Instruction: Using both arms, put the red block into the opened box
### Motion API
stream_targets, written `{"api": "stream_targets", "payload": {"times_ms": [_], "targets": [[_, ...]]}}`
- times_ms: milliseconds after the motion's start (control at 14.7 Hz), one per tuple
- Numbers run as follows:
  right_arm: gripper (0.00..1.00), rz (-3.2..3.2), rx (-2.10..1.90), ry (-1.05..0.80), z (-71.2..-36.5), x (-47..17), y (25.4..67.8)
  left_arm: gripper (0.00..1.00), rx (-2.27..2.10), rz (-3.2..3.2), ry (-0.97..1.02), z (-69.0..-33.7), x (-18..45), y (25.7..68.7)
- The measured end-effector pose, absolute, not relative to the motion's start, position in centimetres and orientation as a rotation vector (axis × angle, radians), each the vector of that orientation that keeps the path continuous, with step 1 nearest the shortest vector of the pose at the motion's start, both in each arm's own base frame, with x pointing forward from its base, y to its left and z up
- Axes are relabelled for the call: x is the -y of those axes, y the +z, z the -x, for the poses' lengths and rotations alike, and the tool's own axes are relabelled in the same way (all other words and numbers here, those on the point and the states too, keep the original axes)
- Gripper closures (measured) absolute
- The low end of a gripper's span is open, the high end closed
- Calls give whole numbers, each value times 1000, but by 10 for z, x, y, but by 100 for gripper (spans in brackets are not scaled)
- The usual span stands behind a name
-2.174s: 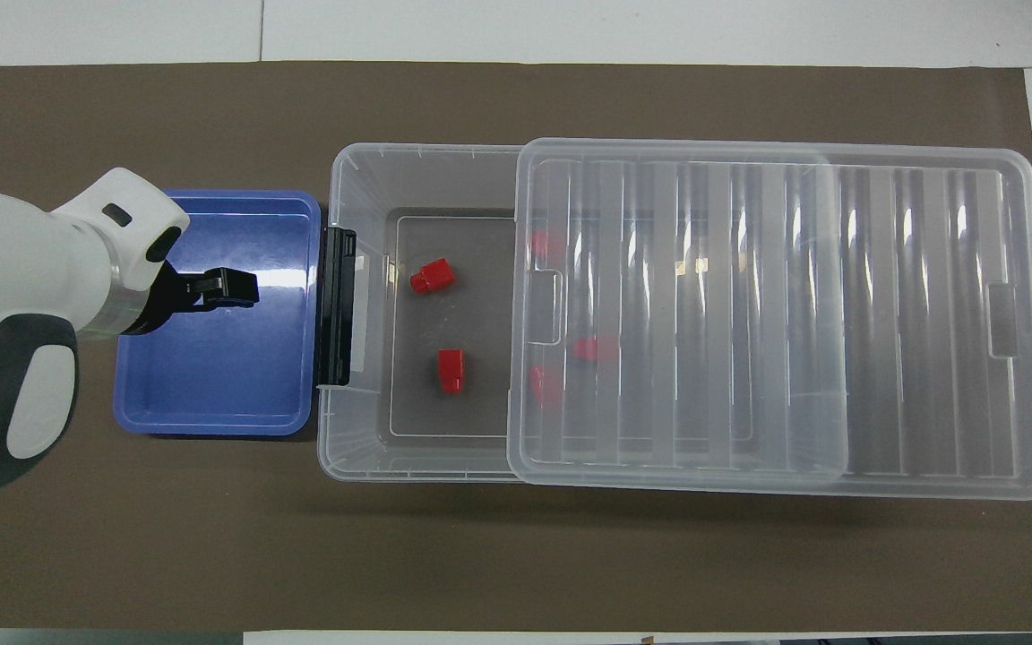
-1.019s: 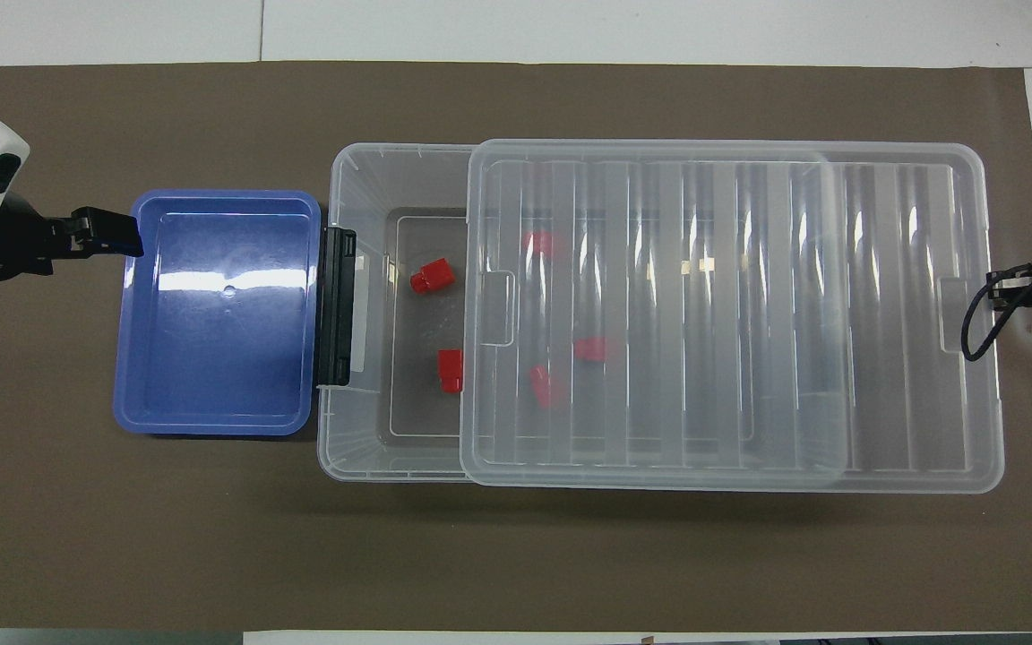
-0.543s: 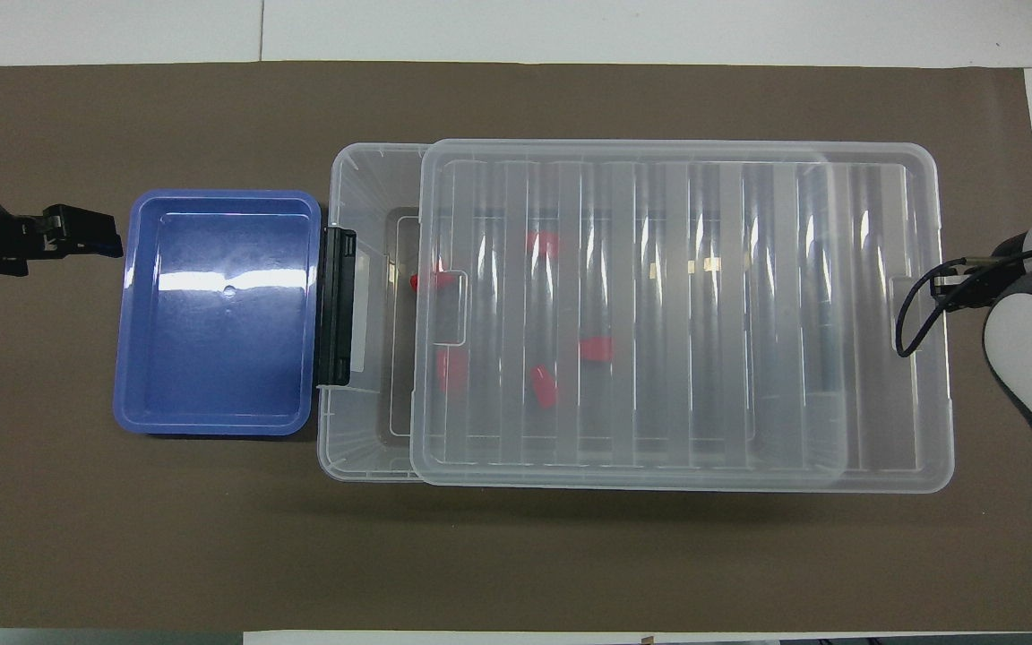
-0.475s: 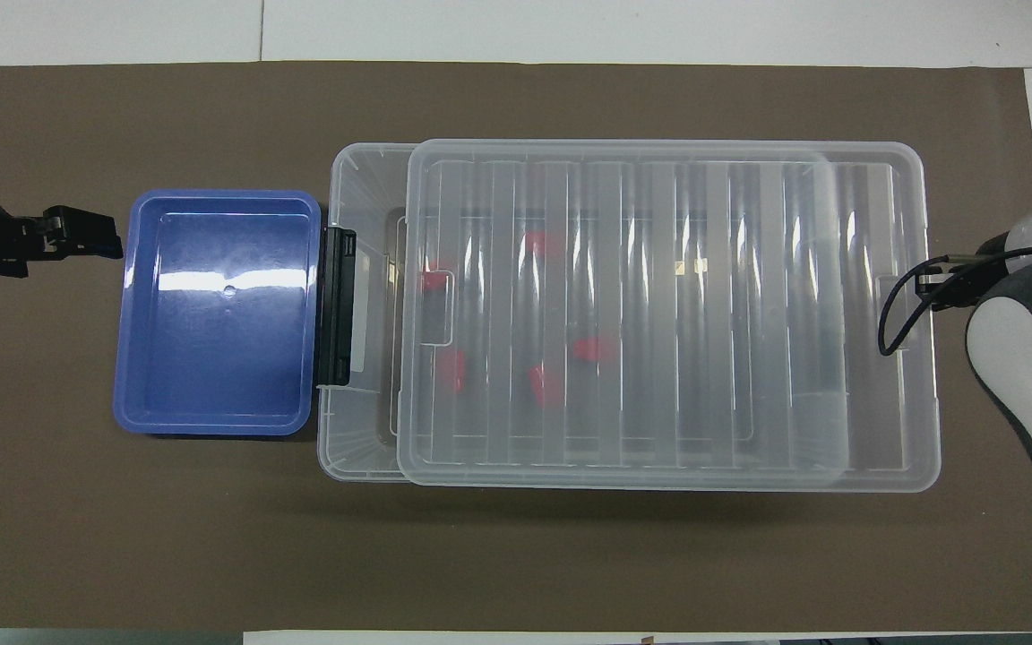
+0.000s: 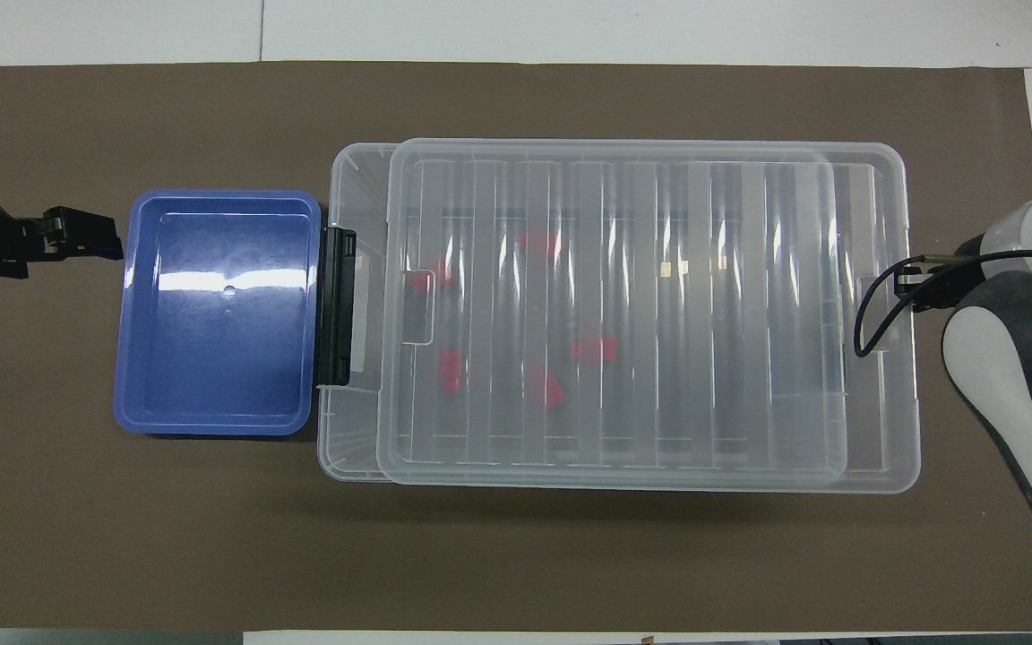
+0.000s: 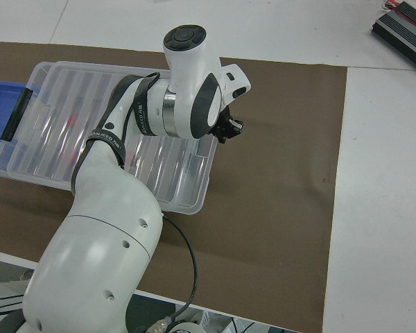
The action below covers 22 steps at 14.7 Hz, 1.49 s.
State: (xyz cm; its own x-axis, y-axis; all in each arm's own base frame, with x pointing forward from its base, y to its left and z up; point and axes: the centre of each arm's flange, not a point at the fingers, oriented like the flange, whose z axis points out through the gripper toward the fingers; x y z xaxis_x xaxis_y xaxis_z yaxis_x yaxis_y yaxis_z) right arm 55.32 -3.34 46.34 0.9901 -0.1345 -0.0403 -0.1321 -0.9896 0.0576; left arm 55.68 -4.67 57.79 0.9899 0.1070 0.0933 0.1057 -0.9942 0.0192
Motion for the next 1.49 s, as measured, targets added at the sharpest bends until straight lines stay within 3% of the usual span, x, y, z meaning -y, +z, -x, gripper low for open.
{"api": "stream_targets", "payload": {"times_ms": [1494], "targets": [[99,-3092,267,-69,-552,1,463,0,22,-3142,82,-549,47,592]]}}
